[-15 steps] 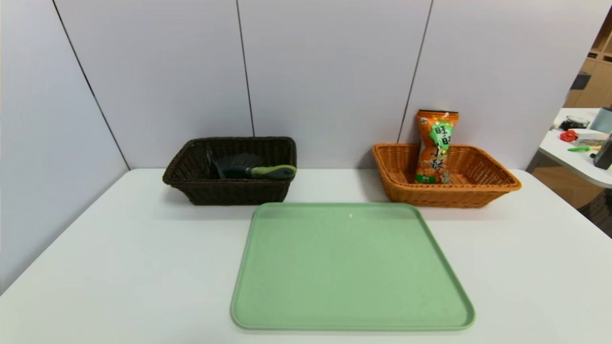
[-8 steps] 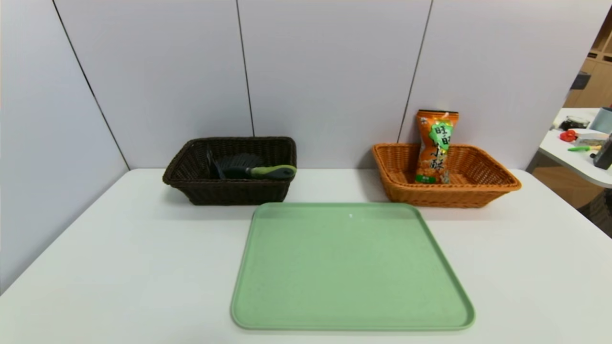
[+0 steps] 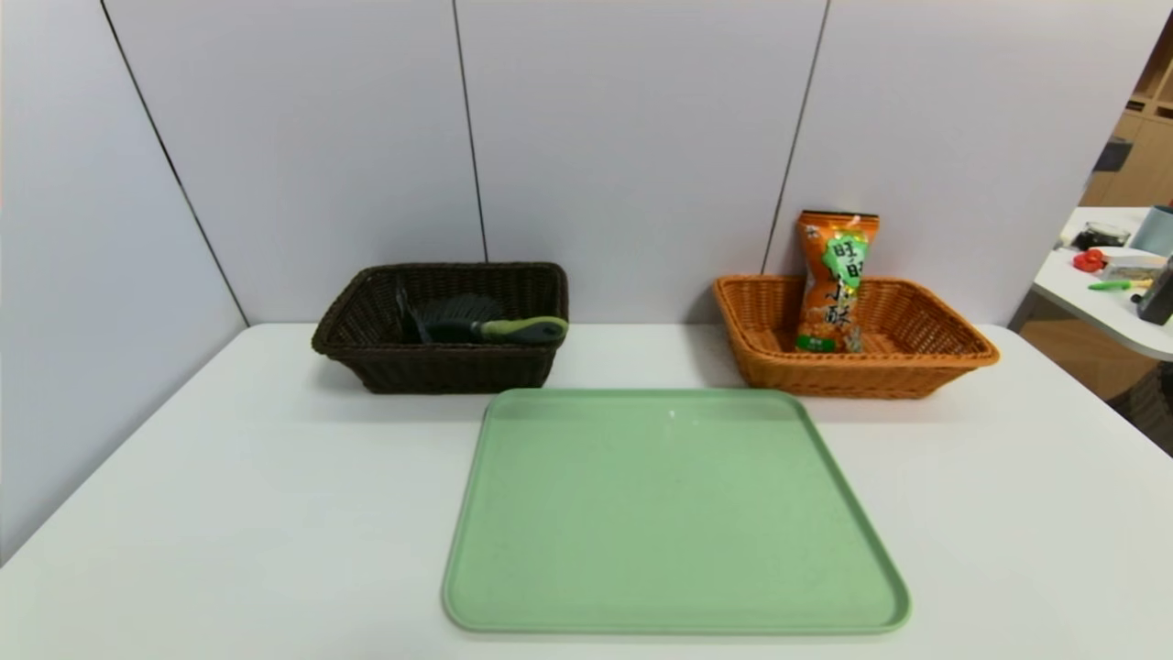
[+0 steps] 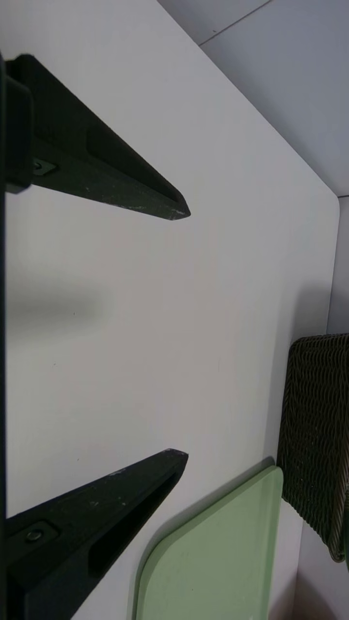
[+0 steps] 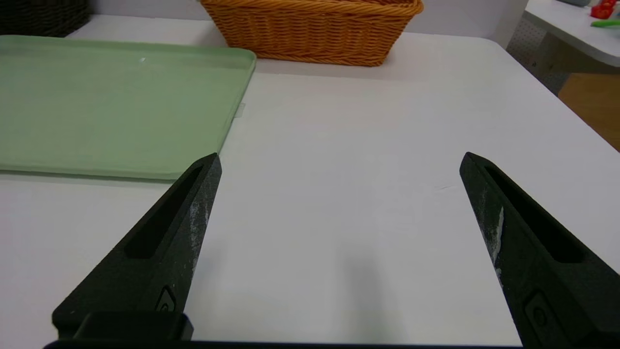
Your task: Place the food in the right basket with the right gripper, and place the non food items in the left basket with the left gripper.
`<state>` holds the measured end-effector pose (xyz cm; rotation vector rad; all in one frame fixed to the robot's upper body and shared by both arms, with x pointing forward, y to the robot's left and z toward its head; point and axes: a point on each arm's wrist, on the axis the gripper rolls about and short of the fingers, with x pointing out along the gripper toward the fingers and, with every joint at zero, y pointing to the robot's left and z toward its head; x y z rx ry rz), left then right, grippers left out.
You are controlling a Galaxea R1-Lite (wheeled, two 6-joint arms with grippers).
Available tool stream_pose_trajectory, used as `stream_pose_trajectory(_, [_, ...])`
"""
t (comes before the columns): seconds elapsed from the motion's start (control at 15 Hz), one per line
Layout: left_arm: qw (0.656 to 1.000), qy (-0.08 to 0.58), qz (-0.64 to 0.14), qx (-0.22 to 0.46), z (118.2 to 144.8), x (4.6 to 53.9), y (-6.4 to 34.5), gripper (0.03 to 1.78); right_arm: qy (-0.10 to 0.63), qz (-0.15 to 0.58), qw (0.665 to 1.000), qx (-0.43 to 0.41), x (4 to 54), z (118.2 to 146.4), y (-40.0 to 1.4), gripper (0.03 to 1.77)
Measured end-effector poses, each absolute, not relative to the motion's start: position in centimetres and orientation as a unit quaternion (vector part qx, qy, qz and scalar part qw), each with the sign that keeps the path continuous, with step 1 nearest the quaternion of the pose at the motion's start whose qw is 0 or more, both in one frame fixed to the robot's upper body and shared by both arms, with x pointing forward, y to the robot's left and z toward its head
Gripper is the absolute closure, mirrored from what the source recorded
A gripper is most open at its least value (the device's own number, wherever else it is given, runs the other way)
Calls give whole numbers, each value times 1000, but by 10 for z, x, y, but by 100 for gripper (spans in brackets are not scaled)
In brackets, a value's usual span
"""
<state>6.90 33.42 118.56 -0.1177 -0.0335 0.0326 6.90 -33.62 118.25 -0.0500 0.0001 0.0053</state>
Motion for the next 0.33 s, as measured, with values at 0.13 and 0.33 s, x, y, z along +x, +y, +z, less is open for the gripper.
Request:
stream_pose_trajectory(0.13, [998, -17, 16, -59, 1186, 69, 334, 12, -1, -3, 1000, -9, 69, 1183, -336, 10])
stream_pose_trajectory(0.33, [998, -17, 16, -59, 1186, 69, 334, 12, -1, -3, 1000, -5, 69, 1183, -336, 10])
